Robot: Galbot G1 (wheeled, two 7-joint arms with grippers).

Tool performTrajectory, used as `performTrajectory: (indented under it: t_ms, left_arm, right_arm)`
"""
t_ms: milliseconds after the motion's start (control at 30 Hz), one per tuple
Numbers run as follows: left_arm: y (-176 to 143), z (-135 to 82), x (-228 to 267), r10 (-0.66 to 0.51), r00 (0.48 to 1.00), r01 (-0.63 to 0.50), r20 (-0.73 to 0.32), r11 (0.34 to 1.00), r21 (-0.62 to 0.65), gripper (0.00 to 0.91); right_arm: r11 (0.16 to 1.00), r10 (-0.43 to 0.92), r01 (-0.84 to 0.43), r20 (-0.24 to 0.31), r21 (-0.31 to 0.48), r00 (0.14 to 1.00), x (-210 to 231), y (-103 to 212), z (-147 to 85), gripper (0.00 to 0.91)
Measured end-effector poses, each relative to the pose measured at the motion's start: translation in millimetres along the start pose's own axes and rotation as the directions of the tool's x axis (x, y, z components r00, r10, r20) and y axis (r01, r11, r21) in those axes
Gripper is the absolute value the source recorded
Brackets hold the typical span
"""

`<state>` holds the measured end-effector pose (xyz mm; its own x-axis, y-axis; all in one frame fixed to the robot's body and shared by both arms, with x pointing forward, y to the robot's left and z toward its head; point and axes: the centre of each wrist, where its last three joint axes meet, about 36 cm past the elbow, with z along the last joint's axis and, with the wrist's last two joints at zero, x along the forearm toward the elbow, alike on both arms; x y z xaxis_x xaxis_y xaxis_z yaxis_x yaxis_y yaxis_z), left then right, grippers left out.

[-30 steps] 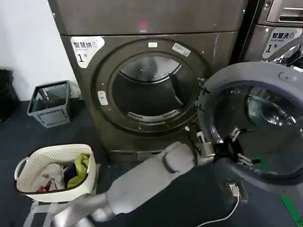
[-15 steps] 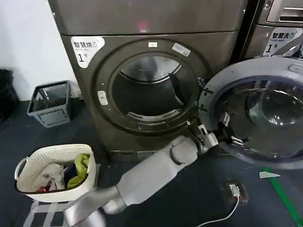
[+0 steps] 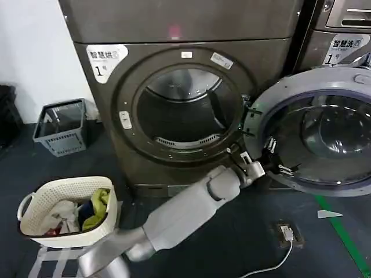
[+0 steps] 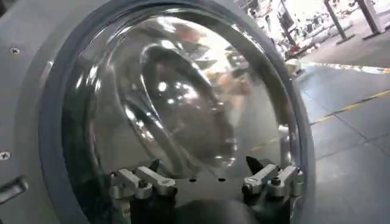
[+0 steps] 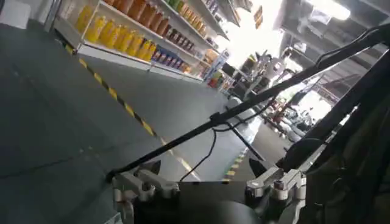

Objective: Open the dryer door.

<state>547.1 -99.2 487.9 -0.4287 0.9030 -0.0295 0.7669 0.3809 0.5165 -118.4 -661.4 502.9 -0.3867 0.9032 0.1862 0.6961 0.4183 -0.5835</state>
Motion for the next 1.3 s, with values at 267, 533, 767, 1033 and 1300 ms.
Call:
performTrajectory:
  t_ms: [267,533,767,1033,1300]
  left_arm:
    - [-20.6,-19.5,1.6,0.044,0.999,-0.045,0.027,0.998,0.045,0.907]
    - [-39.4,-57.2,28.4,0.1,0.991,-0.109,0.094,0.989,0.102,0.907]
    - [-21.1,-39.3,111.8,0.091,0.995,-0.094,0.041,0.992,0.087,0.907]
    - [-7.0,-21.7,205.6,0.088,0.995,-0.085,-0.041,0.994,0.073,0.907]
    - [16.1,-2.9,318.6,-0.012,0.973,0.047,-0.232,0.988,0.147,0.907]
  right_arm:
    - [1.0,-0.008,0.008,0.002,0.001,1.0,-2.5,2.0,-1.0,0.907]
    - [1.0,-0.02,0.02,-0.006,-0.003,1.0,-4.3,6.3,-0.9,0.907]
    - [1.0,-0.021,0.021,-0.017,-0.016,1.0,-4.8,8.5,-5.3,0.907]
    - [0.999,-0.025,0.025,-0.013,-0.028,1.0,-4.2,9.9,-8.7,0.907]
    - [0.999,-0.014,0.013,-0.021,-0.029,1.0,-2.4,5.8,-7.5,0.907]
